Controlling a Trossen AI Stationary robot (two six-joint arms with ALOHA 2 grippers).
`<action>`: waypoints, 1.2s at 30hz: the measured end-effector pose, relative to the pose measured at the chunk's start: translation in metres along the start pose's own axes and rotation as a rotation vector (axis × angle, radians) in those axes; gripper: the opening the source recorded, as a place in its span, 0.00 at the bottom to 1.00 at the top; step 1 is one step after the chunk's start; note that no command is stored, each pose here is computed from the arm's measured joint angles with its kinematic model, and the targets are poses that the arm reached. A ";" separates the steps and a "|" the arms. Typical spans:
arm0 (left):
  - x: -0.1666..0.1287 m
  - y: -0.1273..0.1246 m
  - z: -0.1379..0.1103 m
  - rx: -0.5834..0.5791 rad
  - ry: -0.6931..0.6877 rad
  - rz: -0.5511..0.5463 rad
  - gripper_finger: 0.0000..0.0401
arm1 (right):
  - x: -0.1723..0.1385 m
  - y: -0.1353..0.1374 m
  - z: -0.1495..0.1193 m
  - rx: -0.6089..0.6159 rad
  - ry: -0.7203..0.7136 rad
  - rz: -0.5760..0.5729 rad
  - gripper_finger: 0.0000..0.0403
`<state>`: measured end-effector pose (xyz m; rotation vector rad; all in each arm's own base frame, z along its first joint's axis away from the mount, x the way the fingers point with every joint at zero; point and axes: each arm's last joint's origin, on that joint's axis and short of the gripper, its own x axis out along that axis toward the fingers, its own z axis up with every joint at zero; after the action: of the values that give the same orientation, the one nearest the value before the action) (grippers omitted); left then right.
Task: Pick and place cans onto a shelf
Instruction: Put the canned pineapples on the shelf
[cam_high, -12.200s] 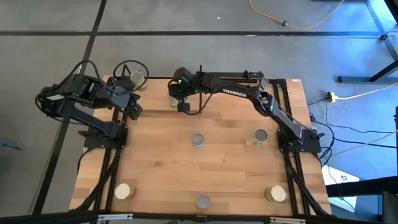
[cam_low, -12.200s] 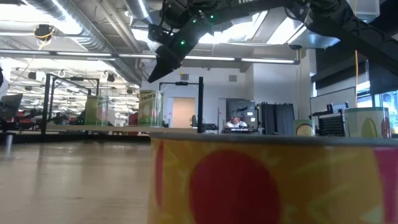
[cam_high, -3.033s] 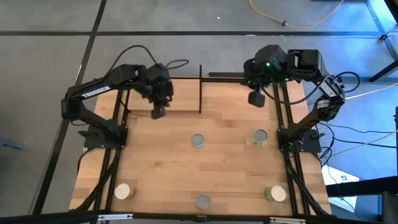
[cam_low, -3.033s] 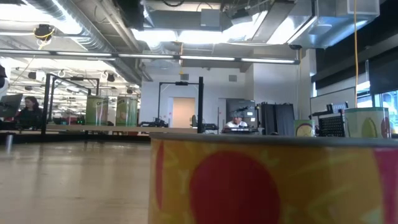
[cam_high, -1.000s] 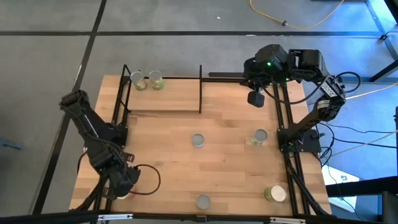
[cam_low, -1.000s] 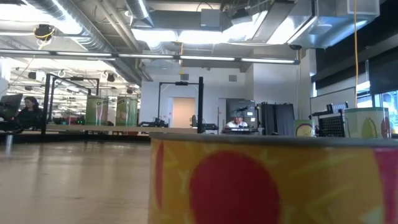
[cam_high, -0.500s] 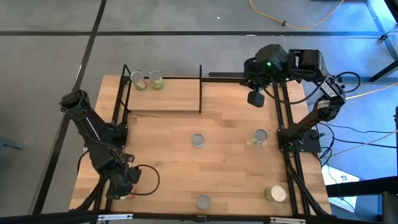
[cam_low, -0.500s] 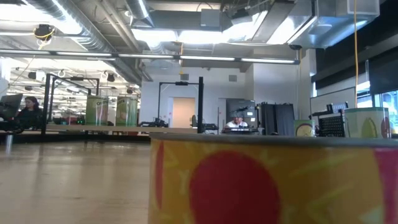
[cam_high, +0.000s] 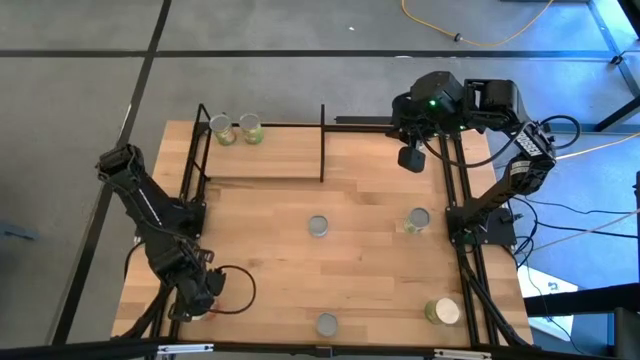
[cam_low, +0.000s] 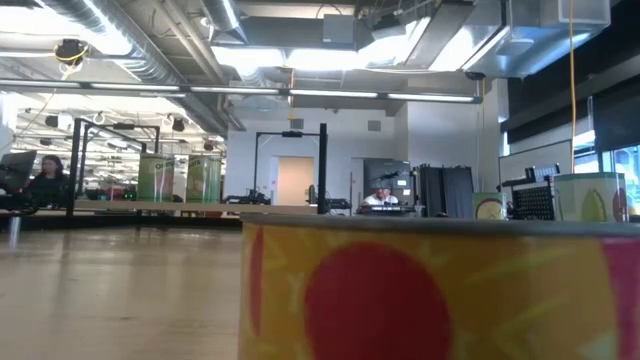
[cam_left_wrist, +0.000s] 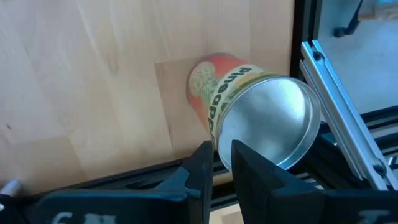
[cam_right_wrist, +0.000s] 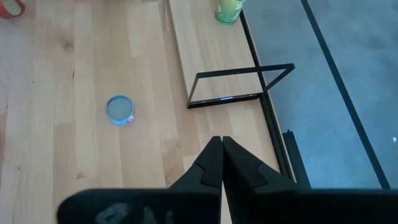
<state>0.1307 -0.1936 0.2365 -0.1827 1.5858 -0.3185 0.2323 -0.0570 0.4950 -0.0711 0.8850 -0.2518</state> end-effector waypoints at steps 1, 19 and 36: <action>0.000 0.000 0.000 0.000 -0.001 0.001 0.13 | 0.000 0.000 0.000 0.000 0.000 0.000 0.02; 0.001 -0.003 -0.002 0.020 -0.036 0.024 0.13 | 0.000 0.000 0.000 -0.004 0.000 0.000 0.02; 0.002 -0.003 0.000 -0.031 -0.063 0.026 0.13 | 0.000 0.000 0.000 -0.008 0.000 0.000 0.02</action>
<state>0.1299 -0.1974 0.2359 -0.1938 1.5299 -0.2653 0.2322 -0.0571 0.4950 -0.0787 0.8861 -0.2485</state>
